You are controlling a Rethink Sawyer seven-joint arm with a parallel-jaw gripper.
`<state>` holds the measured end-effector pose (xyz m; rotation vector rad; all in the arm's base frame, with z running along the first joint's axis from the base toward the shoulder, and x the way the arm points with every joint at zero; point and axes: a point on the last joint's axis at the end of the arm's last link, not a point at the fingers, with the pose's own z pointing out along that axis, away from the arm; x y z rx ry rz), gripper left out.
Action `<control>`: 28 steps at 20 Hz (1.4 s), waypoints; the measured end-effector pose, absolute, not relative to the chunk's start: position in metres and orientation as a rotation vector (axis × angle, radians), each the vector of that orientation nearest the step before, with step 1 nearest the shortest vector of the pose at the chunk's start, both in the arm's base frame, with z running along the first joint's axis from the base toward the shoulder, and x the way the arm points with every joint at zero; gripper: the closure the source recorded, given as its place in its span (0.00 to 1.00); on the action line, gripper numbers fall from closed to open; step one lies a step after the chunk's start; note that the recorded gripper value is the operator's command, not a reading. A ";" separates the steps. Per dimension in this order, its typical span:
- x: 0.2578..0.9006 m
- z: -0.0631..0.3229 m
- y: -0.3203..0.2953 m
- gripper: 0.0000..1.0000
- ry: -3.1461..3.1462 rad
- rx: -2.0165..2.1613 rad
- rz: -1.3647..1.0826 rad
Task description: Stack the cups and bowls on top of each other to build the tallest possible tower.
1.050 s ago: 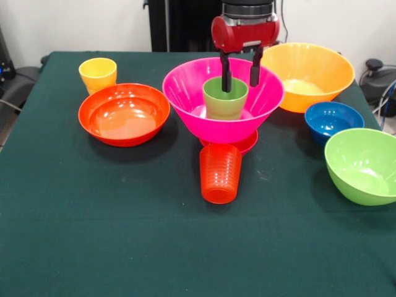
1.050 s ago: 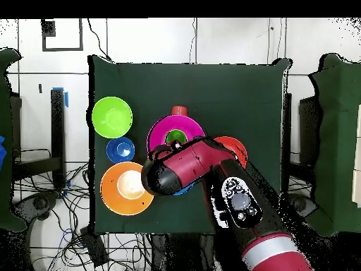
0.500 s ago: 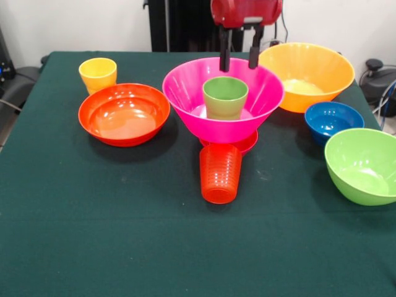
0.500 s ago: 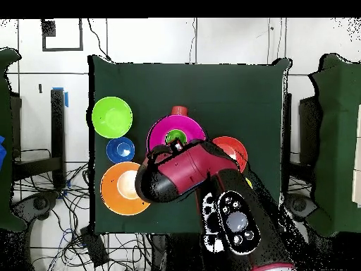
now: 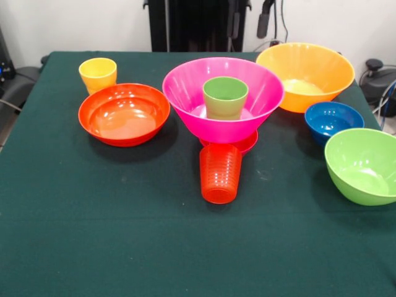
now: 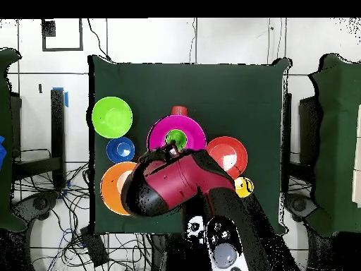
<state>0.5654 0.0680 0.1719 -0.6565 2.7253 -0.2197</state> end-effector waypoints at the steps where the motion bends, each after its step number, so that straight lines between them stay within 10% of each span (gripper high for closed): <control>1: 0.564 0.173 0.069 0.00 2.726 -0.657 -0.220; 28: 0.483 0.151 0.105 0.00 2.787 -0.748 -0.172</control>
